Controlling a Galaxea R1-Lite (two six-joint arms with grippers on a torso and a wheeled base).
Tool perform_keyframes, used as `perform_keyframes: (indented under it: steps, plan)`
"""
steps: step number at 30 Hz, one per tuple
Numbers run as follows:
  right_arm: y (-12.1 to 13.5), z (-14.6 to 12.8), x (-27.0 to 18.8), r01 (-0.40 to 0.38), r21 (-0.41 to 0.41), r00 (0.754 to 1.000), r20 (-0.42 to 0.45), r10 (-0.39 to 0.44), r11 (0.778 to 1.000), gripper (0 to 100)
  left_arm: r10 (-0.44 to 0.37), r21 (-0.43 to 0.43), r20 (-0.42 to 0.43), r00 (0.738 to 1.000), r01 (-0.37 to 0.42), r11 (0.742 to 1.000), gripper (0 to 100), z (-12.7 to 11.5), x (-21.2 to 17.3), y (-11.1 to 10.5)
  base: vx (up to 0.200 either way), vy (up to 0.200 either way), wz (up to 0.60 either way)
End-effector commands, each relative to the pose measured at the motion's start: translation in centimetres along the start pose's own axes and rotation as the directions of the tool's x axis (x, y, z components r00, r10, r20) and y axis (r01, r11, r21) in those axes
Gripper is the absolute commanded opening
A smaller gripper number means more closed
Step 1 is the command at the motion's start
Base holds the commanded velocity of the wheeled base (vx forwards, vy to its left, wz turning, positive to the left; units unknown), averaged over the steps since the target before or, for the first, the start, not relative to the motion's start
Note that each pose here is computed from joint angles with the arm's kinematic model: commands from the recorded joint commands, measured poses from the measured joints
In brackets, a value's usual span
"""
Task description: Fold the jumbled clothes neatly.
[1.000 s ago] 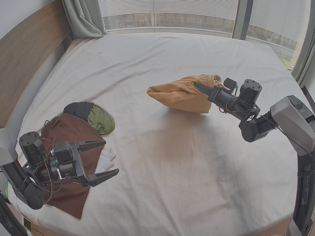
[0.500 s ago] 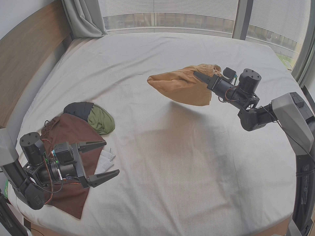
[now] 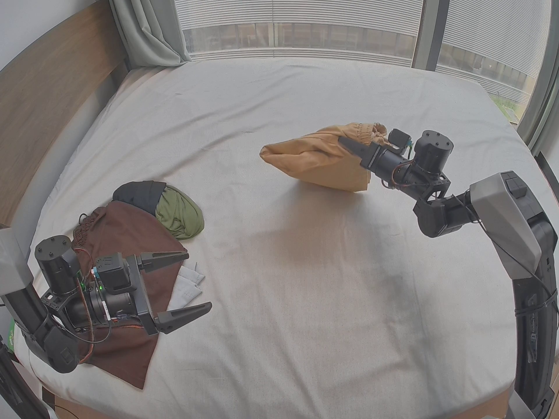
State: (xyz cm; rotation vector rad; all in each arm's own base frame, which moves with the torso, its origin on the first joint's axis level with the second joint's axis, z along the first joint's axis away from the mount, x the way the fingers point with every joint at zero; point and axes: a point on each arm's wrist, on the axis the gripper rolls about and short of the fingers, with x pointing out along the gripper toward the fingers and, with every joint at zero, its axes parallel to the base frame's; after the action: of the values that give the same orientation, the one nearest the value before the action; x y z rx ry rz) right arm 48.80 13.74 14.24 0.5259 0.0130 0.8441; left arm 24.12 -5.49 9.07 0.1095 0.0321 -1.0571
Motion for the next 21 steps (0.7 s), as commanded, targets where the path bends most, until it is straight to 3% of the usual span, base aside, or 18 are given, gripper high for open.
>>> perform_keyframes:
  steps: [1,10,21]
  plan:
    - [-1.6,-4.3,-0.7,0.040,0.026,0.996,-0.080,-0.038,0.999,0,0.000,0.000,0.000,1.000,0.000,1.000,100,0.0,0.0,0.0,0.000,0.000,0.00]
    - [-0.7,-9.1,-4.1,0.065,0.072,0.986,-0.157,-0.053,0.995,0,0.001,0.001,0.001,1.000,-0.001,1.000,100,0.1,-0.1,-0.1,0.000,0.000,0.00]
    - [-2.3,-15.3,-6.5,0.143,0.104,0.973,-0.198,-0.121,0.984,0,0.000,-0.002,-0.002,1.000,0.000,1.000,100,0.0,-0.1,-0.1,0.000,0.000,0.00]
